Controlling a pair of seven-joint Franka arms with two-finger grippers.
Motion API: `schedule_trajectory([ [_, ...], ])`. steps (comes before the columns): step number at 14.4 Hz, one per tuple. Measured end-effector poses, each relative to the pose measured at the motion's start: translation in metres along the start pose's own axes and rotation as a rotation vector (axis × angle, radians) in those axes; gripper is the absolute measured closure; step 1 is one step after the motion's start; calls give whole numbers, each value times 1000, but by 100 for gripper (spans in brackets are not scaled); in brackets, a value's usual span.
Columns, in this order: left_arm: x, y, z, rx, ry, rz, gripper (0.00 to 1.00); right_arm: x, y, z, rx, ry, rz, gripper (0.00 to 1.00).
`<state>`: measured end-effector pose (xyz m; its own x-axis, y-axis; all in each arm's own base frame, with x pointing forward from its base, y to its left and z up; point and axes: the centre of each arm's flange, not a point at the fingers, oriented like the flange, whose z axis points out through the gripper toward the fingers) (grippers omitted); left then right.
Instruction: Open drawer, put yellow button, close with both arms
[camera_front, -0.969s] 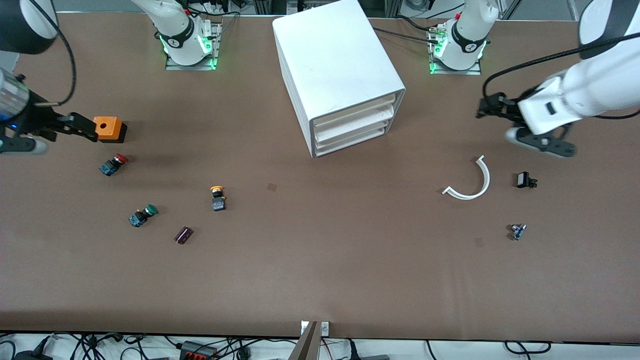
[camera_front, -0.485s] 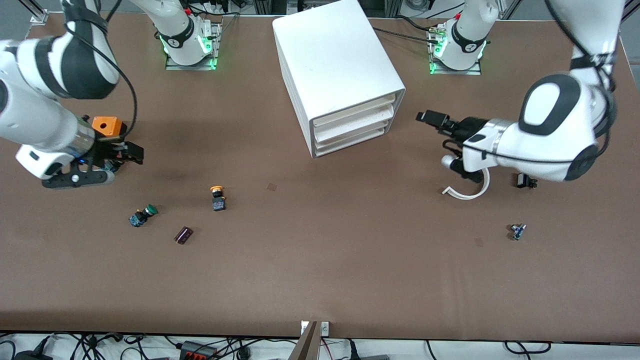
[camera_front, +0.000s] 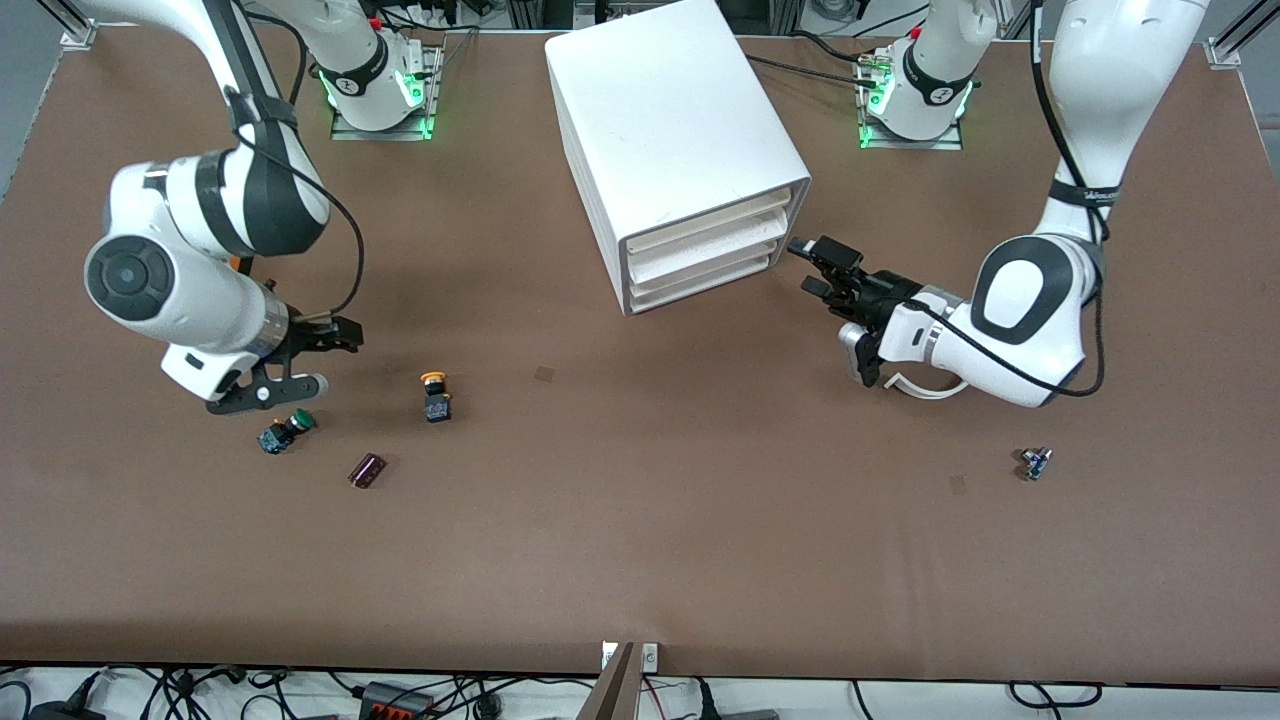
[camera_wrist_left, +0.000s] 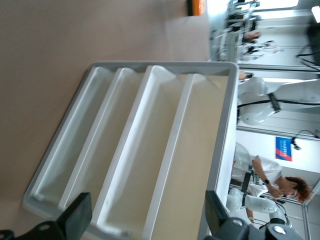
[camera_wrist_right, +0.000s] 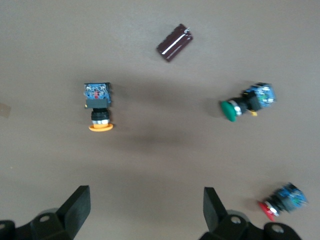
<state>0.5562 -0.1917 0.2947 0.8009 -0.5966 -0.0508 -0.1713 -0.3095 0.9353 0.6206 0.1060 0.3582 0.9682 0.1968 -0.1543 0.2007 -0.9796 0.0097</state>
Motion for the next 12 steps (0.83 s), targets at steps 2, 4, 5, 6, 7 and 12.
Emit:
schedule_trajectory([
  [2, -10, -17, 30, -68, 16, 45, 9, 10, -2, 26, 25, -1, 11, 0],
  [4, -21, -29, 51, -111, 12, 59, 18, 19, -7, 50, 31, 2, 7, 0],
  [5, -24, -30, 57, -125, 9, 61, 29, 24, -12, 62, 32, 5, 1, 0],
  [6, -24, -29, 62, -138, 6, 65, 35, 28, -17, 72, 31, 7, -6, 0],
  [7, -23, -27, 67, -149, 6, 68, 36, 32, -21, 80, 30, 8, -14, 0],
  [12, -17, -12, 94, -175, -39, 93, 44, 55, -44, 104, 27, 10, -48, 0],
])
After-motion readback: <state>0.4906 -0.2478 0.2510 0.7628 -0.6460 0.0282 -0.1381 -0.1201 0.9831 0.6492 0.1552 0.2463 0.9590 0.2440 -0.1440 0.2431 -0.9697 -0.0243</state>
